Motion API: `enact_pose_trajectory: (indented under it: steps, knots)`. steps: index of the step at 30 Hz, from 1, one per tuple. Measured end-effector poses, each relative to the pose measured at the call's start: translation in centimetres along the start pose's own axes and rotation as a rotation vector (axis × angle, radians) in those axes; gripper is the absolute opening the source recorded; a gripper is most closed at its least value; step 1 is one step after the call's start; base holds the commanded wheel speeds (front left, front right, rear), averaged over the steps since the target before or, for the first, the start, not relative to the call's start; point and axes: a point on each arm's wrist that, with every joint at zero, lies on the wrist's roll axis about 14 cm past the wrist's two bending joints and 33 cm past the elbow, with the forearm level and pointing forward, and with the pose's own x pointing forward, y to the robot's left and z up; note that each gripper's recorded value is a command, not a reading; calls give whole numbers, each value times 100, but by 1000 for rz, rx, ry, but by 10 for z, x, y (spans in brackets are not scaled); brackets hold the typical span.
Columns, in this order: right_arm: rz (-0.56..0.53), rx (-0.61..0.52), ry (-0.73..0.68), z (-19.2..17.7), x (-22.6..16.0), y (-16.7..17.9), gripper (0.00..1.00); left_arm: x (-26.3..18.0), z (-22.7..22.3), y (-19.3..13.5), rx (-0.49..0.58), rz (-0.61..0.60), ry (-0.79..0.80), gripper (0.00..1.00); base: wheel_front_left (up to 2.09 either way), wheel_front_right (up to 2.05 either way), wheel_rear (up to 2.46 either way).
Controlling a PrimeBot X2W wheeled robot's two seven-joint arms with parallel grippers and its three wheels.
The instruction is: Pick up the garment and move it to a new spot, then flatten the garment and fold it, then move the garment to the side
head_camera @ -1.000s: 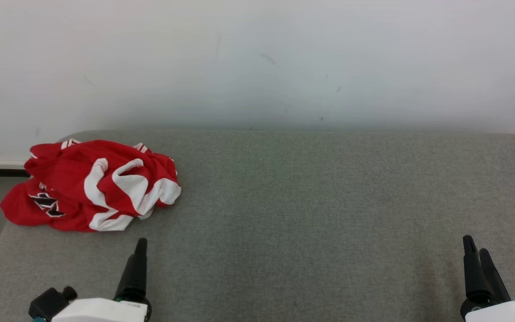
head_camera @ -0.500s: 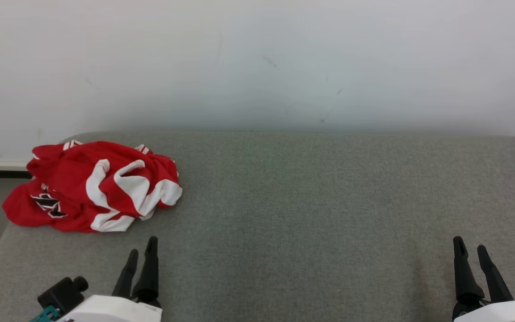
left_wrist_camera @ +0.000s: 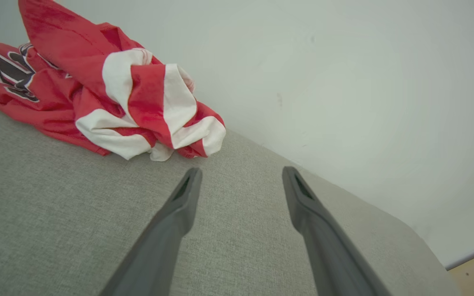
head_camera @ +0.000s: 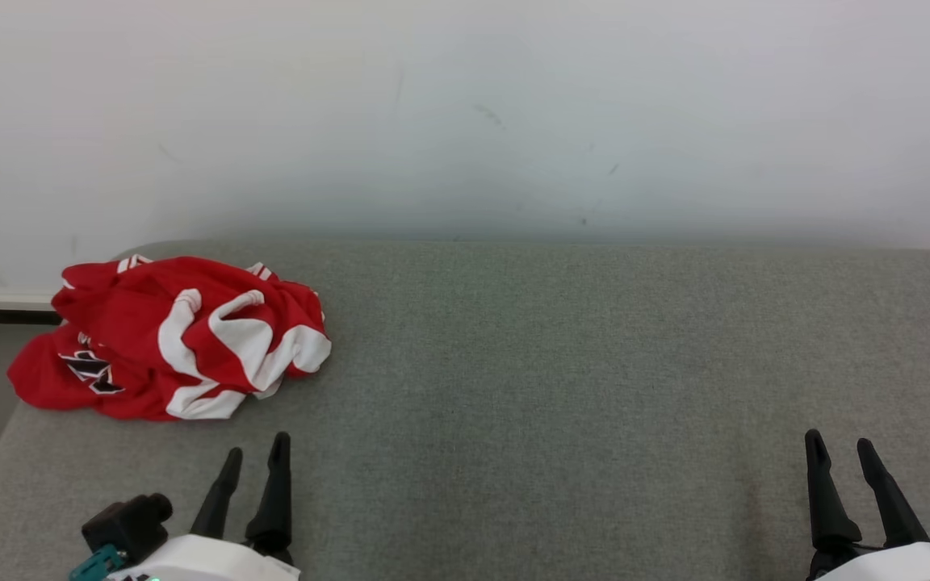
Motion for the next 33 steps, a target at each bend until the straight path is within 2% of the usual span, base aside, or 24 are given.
enact_pose_trajectory:
  steps: [14, 33]
  knots:
    - [7, -141, 5, -3, -3, -3, 100, -3, 3, -1, 189, -32, -11, 100, 0, 0, 0]
    - [-6, -270, 3, -5, -8, -13, 100, -7, 1, -9, 350, -71, -21, 100, 0, 0, 0]
